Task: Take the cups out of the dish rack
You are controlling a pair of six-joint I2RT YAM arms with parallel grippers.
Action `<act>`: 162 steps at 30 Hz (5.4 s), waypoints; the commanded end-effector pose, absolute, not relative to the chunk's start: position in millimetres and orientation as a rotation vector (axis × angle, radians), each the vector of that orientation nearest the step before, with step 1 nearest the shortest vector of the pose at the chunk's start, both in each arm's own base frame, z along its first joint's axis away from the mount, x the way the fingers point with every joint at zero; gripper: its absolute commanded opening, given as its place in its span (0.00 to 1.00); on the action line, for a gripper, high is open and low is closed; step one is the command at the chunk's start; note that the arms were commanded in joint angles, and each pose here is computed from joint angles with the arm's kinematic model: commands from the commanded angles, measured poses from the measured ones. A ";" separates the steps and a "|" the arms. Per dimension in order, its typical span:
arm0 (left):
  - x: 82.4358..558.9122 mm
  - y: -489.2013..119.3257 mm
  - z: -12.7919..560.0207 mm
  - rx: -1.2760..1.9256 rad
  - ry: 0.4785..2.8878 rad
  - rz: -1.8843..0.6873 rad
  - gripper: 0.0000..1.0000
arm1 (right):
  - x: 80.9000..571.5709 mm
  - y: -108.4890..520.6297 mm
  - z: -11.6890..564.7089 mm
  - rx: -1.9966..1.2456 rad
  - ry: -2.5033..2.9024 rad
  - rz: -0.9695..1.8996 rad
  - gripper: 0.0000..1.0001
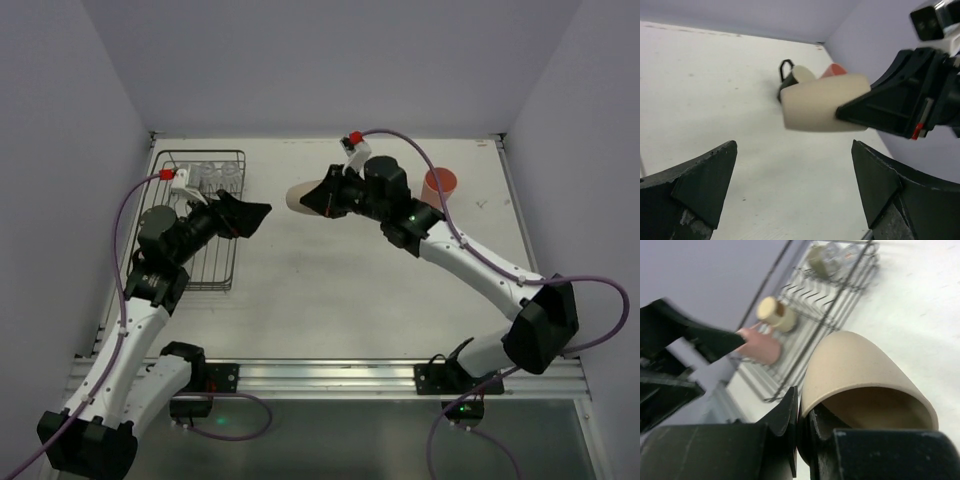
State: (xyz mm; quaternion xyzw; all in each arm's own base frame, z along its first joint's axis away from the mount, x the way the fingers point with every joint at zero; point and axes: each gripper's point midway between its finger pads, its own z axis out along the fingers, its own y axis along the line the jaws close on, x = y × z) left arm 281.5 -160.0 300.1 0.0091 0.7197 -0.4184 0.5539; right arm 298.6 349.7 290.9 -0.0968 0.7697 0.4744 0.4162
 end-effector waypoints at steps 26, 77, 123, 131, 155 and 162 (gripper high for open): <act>287.2 -82.1 229.8 -0.037 1.923 -0.368 1.00 | 456.6 286.3 109.5 -0.684 2.474 0.042 0.06; 272.1 111.1 132.7 -0.903 2.079 0.376 1.00 | 383.6 309.9 265.0 -0.646 2.060 0.624 0.91; 259.2 -109.8 344.9 -0.153 1.567 -1.075 0.10 | 249.0 359.9 344.5 -0.301 1.608 1.519 0.85; 247.8 -159.4 352.9 -0.027 1.459 -1.341 0.10 | 241.3 363.7 328.5 -0.275 1.601 1.577 0.80; 276.5 -165.6 297.7 0.098 1.722 -0.946 1.00 | 263.8 333.5 316.3 -0.229 1.729 1.245 0.00; 271.5 -131.5 268.3 0.194 1.851 -0.626 1.00 | 287.4 226.9 241.9 -0.098 2.098 0.703 0.00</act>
